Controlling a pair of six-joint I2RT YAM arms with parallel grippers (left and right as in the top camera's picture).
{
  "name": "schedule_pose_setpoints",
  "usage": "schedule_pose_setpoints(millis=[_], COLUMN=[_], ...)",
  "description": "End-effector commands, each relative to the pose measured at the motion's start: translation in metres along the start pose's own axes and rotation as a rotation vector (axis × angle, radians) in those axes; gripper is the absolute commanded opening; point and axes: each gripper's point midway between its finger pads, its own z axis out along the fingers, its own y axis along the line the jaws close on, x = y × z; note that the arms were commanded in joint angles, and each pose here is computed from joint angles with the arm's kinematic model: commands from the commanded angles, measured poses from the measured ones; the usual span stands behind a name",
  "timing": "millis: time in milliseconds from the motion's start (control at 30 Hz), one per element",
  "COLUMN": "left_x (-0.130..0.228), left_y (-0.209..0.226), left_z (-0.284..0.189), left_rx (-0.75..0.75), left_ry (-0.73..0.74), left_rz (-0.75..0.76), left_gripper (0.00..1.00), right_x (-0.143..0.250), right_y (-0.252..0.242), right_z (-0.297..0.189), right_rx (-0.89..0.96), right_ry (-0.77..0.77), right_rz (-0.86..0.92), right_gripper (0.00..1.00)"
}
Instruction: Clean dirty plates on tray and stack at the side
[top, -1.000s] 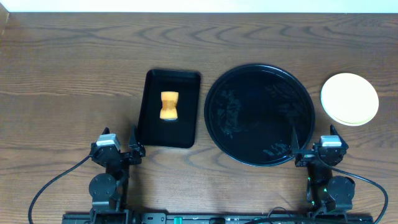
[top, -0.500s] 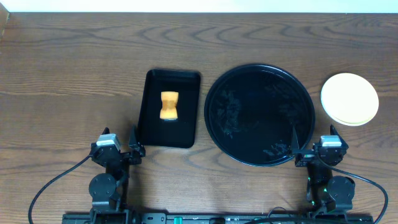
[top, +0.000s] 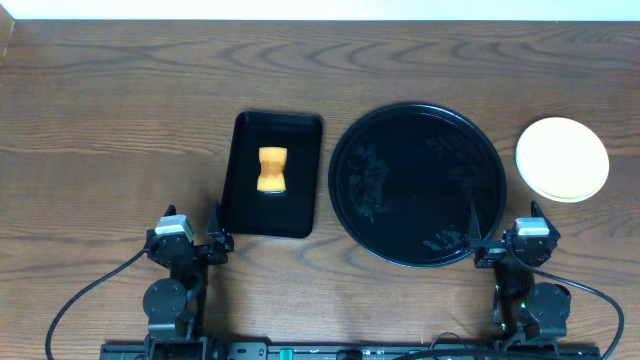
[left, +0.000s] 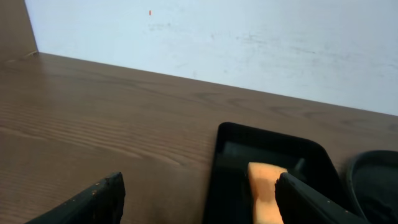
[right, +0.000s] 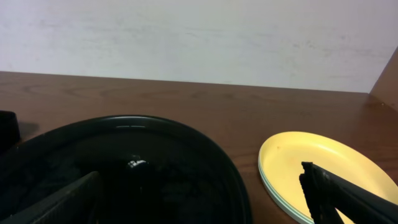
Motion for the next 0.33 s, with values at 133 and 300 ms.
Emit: schedule_pose_setpoints(millis=[133, 300], left_x=[0.016, 0.016], left_y=[0.0055, 0.0055], left_z=[0.0006, 0.0006], left_rx=[-0.022, -0.022], left_ry=[0.05, 0.05], left_rz=[0.019, 0.019], left_gripper=[0.78, 0.78], right_x=[-0.0002, -0.0002], right_y=[0.0017, 0.0016], right_z=[-0.0004, -0.0004], right_rx=[-0.007, -0.007], right_ry=[-0.003, -0.003], right_rz=[-0.009, -0.009], right_gripper=[0.99, 0.99])
